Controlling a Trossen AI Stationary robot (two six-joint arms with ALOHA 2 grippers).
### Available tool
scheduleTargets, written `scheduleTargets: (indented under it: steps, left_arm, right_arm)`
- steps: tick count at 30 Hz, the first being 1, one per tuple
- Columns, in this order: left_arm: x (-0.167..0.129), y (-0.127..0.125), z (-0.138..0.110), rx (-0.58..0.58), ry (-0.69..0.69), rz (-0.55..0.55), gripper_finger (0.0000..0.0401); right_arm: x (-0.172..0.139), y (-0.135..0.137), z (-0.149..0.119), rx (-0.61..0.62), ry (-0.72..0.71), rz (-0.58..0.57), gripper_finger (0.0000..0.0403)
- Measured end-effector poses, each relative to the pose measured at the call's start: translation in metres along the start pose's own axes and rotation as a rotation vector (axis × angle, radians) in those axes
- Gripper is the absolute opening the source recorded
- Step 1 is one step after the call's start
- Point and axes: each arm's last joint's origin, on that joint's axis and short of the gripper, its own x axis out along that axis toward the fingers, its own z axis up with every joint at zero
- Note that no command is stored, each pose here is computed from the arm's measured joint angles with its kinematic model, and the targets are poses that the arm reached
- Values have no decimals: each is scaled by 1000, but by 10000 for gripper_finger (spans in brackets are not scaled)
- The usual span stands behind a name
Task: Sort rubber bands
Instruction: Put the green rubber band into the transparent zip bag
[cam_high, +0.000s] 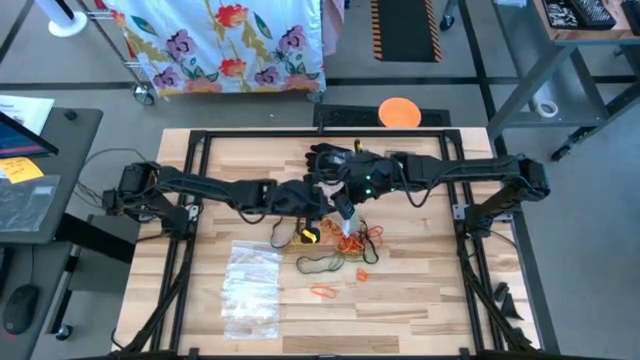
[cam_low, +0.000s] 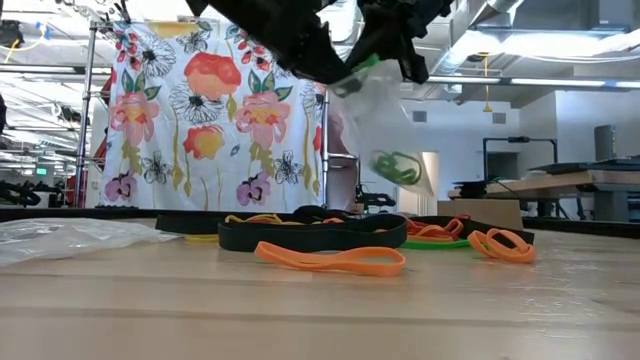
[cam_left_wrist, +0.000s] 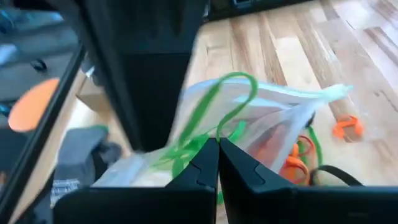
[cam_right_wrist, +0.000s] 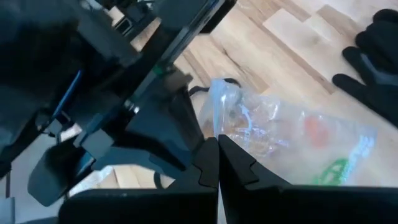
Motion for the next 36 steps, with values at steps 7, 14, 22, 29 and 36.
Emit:
scheduleTargets:
  steps: [7, 14, 22, 29, 36]
  left_arm:
    - [-11, 5, 12, -71, 132, -99, 0]
    - [-16, 13, 13, -92, 205, -165, 0]
    - [-15, 20, 17, -135, 133, -284, 10]
    - [-25, 22, 26, -101, 63, -255, 93]
    - [-61, 29, 40, 4, -37, -213, 146]
  right_arm:
    - [0, 0, 0, 15, -1, 1, 0]
    - [0, 0, 1, 40, -10, 3, 0]
    - [0, -1, 2, 45, -11, 2, 0]
    - [0, -2, 1, 40, -3, -5, 0]
    - [-3, -5, 1, 23, 22, -6, 0]
